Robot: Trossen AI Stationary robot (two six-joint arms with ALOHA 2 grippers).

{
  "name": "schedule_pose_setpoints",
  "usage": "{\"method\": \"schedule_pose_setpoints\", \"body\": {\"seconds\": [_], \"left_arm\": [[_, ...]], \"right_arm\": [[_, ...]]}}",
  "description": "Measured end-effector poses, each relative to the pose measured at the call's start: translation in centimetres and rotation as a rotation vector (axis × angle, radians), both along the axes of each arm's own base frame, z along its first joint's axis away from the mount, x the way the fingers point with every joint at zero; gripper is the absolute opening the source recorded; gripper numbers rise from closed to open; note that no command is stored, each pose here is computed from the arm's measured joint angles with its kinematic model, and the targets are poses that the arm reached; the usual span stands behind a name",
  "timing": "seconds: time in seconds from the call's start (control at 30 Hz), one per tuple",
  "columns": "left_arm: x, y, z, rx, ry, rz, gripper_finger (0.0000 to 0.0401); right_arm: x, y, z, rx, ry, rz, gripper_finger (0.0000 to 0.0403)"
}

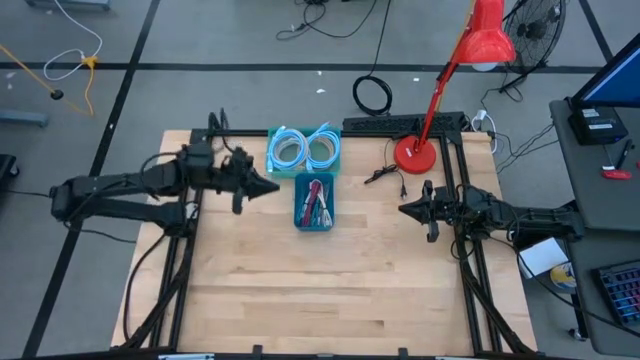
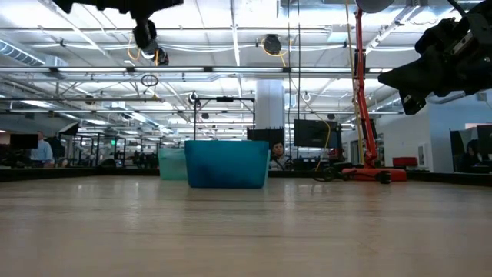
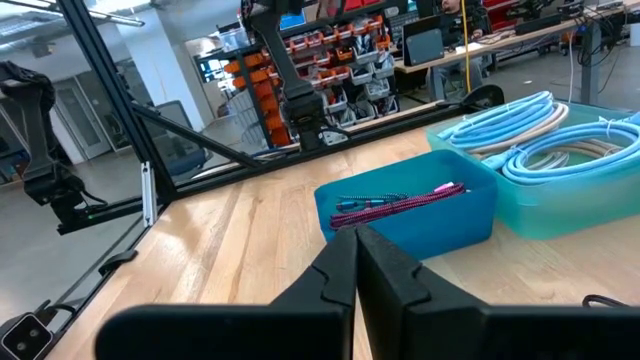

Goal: Pick & Place USB Port
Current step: Return to Home Position

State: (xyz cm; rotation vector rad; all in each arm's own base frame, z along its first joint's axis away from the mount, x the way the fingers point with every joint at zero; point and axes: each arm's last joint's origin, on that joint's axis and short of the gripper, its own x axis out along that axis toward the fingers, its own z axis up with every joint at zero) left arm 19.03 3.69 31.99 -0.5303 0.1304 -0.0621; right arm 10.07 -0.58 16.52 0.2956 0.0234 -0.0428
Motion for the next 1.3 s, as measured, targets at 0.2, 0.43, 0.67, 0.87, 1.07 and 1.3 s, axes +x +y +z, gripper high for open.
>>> {"method": "schedule_pose_setpoints", "body": {"seconds": [0.2,0.43,0.67,0.87,1.07,1.3], "left_arm": [[-0.1,-3.2,-1.3,0.09,0.143,0.094,0.0],[-2.0,-5.3,-0.5,0.129,0.095,0.153,0.0],[-4.6,-6.0,-5.3,0.022,0.08,0.196,0.0],[-6.4,-5.9,-8.6,-0.053,-0.045,0.196,0.0],[-7.9,-5.5,-11.0,-0.085,-0.08,0.219,0.0],[-8.9,-5.2,-12.9,-0.099,-0.124,0.221,0.0]], "right_arm": [[0.0,0.0,0.0,0.0,0.001,0.0,0.0],[0.0,0.0,0.0,0.0,0.0,0.0,0.0],[0.0,0.0,0.0,0.0,0.0,0.0,0.0],[0.0,0.0,0.0,0.0,0.0,0.0,0.0],[0.0,0.0,0.0,0.0,0.0,0.0,0.0],[0.0,0.0,0.0,0.0,0.0,0.0,0.0]]}}
